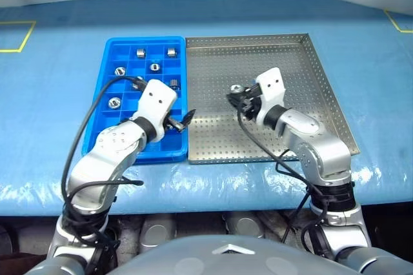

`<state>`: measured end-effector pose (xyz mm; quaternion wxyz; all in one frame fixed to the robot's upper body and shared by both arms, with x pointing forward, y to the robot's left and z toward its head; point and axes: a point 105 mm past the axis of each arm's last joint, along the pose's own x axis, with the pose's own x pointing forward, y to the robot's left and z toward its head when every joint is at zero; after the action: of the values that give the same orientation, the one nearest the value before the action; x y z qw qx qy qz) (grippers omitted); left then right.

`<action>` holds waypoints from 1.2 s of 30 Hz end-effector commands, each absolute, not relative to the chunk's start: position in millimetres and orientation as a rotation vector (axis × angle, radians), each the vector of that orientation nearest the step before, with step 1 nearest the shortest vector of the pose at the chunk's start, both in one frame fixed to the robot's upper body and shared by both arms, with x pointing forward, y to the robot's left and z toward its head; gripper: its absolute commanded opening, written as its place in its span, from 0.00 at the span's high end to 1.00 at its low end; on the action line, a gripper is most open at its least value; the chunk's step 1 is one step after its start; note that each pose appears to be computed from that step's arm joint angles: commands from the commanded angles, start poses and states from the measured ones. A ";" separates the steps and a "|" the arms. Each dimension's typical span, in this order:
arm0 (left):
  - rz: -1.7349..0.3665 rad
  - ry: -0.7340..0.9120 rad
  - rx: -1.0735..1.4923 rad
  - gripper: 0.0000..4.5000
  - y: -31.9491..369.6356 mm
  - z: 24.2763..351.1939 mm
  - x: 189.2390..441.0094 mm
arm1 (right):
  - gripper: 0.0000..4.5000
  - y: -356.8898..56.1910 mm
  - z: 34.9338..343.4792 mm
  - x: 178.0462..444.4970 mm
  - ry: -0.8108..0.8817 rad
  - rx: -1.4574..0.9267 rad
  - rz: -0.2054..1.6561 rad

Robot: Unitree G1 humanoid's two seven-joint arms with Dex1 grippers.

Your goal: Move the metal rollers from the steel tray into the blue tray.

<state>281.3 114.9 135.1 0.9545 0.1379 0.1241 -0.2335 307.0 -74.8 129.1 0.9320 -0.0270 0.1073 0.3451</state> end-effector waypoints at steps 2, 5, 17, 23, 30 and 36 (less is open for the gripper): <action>-0.311 0.200 0.300 0.02 140.2 156.3 280.7 | 0.62 -24.2 146.5 279.4 0.182 -0.042 0.908; -0.268 0.242 0.316 0.02 147.8 148.6 279.4 | 0.62 3.8 137.4 262.6 0.217 -0.063 1.031; -0.214 0.251 0.295 0.02 153.6 148.6 276.6 | 0.62 60.0 111.7 252.4 0.269 -0.144 1.160; -0.223 0.258 0.282 0.02 149.0 145.2 276.4 | 0.62 65.0 105.2 256.6 0.284 -0.169 1.160; -0.240 0.248 0.267 0.02 144.0 146.7 280.2 | 0.62 71.5 101.8 258.7 0.308 -0.147 1.170; -0.264 0.236 0.241 0.02 136.8 148.5 279.7 | 0.62 73.6 96.0 259.4 0.341 -0.122 1.175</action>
<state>280.7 142.7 138.2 0.9746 0.1217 0.1421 -0.1233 260.3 68.4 86.8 0.8195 -0.0654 0.1771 0.5411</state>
